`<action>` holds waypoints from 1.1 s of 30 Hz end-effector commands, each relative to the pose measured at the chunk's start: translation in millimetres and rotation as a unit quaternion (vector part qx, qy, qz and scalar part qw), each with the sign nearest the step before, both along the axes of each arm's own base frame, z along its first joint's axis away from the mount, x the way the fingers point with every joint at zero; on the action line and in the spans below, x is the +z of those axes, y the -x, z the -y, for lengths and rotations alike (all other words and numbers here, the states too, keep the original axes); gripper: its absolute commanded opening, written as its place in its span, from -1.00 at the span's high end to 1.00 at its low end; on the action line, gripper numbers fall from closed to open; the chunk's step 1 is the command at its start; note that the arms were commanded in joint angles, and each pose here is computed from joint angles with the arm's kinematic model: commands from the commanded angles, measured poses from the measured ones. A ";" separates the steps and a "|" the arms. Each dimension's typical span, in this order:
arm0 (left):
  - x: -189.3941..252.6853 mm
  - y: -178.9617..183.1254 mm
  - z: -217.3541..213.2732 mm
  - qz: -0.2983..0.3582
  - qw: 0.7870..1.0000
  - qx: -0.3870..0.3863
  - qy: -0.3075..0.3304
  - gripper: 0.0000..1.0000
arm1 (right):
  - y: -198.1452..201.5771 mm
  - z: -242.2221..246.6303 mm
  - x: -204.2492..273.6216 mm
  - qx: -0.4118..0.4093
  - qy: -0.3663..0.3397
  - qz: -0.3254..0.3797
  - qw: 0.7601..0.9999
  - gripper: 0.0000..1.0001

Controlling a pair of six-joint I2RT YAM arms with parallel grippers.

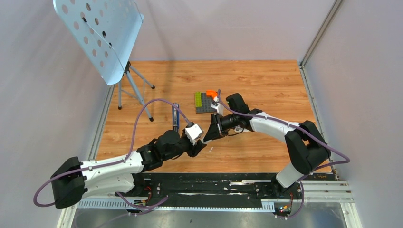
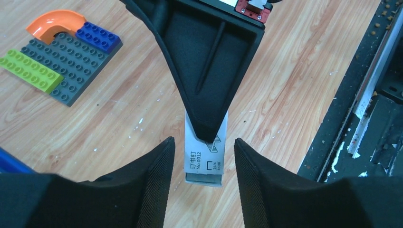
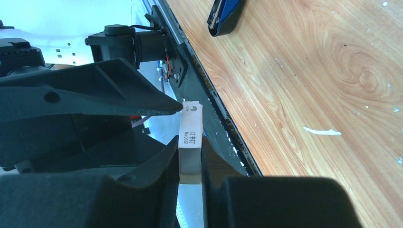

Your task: Load the staples into the stapler

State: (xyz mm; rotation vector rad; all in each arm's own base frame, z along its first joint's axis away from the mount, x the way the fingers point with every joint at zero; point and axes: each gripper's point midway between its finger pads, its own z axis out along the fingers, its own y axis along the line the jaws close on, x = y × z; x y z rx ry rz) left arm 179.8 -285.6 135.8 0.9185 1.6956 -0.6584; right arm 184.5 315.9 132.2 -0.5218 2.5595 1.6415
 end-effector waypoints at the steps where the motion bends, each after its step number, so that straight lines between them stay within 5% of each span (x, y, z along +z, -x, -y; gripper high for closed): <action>1: 10.7 -0.1 -6.0 0.002 1.000 0.012 -0.011 -0.11 | 1.2 -2.0 5.1 0.004 -0.009 0.011 1.000 0.69; 7: 17.1 7.3 -17.9 -0.020 1.000 0.021 -0.010 -0.50 | 0.0 6.7 11.4 -0.004 -0.020 0.019 1.000 0.68; 18: 17.5 30.9 -7.4 0.052 0.994 -0.093 0.000 -0.50 | 10.9 11.9 22.7 0.012 -0.038 0.033 0.999 0.68; 33: 11.2 10.8 -8.6 0.078 0.994 -0.064 -0.047 -0.43 | 12.7 13.0 28.5 0.014 -0.045 0.041 0.998 0.68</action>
